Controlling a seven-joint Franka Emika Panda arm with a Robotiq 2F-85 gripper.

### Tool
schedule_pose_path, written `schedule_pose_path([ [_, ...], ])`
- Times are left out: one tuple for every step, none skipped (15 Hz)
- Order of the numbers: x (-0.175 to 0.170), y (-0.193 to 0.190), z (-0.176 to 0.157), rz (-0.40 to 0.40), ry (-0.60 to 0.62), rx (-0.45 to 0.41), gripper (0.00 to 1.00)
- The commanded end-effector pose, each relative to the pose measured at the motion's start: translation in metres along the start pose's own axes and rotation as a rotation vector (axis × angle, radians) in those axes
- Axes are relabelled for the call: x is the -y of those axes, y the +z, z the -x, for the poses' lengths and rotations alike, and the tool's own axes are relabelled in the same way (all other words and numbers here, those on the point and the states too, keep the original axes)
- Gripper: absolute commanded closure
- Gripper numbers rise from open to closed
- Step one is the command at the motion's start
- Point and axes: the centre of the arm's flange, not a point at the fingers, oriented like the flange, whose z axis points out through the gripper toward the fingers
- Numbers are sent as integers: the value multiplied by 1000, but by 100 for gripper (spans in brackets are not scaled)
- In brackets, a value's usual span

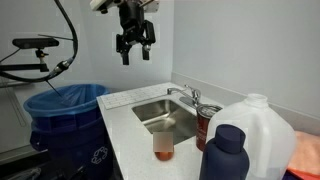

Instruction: Turn the tap nozzle all the way to the left

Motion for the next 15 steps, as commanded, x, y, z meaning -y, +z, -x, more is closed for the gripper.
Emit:
schedule_pose_path([
  [0, -1, -3, -1, 4, 0, 0],
  [-1, -1, -5, -3, 6, 0, 0],
  [-2, -1, -5, -3, 6, 0, 0],
  [-2, -2, -5, -3, 7, -1, 0],
  [-2, -2, -5, -3, 7, -1, 0],
  [-1, -3, -12, -23, 18, -15, 0],
  [-2, -5, -24, -51, 46, -29, 0],
  [-1, -7, -35, -74, 66, -50, 0],
  [0, -8, -46, -104, 85, -73, 0],
  [2, -10, -55, -127, 103, -97, 0],
  [5, -11, -68, -138, 118, -118, 0],
  [7, -11, -79, -149, 128, -142, 0],
  [10, -12, -88, -152, 142, -163, 0],
  [12, -10, -100, -155, 153, -188, 0],
  [15, -8, -111, -157, 166, -209, 0],
])
